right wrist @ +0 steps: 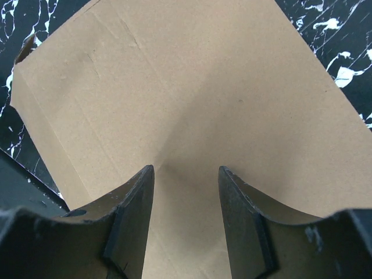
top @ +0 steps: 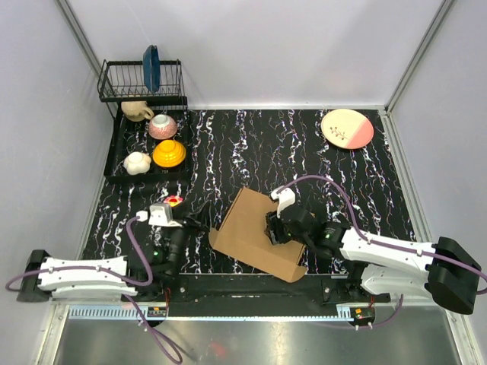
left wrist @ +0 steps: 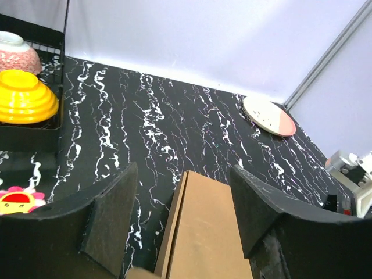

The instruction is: Fold the paper box

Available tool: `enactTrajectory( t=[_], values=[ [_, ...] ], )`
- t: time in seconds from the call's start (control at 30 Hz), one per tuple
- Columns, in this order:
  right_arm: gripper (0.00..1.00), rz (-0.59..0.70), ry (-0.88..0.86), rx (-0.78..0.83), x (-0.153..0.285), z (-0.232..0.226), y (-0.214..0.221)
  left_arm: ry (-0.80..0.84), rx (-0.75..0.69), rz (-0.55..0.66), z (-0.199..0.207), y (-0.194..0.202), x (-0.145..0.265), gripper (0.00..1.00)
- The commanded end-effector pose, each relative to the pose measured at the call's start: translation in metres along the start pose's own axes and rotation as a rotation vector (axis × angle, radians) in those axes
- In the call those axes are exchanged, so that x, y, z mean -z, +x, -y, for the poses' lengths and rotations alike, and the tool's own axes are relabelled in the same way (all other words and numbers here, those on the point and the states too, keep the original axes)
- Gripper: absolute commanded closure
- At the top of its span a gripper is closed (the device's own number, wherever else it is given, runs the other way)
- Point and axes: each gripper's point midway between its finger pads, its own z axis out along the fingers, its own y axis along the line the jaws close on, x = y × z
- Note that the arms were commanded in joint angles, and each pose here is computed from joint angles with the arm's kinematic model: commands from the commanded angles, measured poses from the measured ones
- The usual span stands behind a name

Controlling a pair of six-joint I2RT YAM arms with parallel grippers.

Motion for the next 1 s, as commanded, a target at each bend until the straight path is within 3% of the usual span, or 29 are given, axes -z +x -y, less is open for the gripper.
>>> enactTrajectory(
  t=[0.0, 0.07, 0.2, 0.37, 0.43, 0.6, 0.97],
  values=[
    [0.46, -0.006, -0.014, -0.087, -0.005, -0.003, 0.011, 0.145, 0.039, -0.136, 0.026, 0.047, -0.01, 0.31],
    [0.45, -0.011, 0.001, -0.102, -0.006, 0.0, 0.016, 0.211, 0.06, -0.166, 0.04, 0.056, -0.012, 0.3],
    [0.44, 0.019, 0.039, -0.14, -0.001, 0.007, 0.009, 0.193, 0.014, -0.258, 0.047, 0.086, -0.027, 0.22],
    [0.35, 0.257, 0.179, -0.345, 0.044, 0.036, -0.045, 0.148, 0.016, -0.305, 0.047, 0.104, -0.037, 0.09],
    [0.32, 0.292, 0.227, -0.444, 0.065, 0.047, -0.051, 0.114, 0.002, -0.317, 0.039, 0.111, -0.041, 0.06],
    [0.2, 0.192, 0.409, -0.561, 0.083, 0.074, -0.022, 0.049, -0.048, -0.391, 0.025, 0.132, -0.045, 0.01],
    [0.15, 0.004, 0.483, -0.735, 0.061, 0.071, 0.04, -0.057, -0.099, -0.566, -0.008, 0.193, -0.033, 0.01]
  ],
)
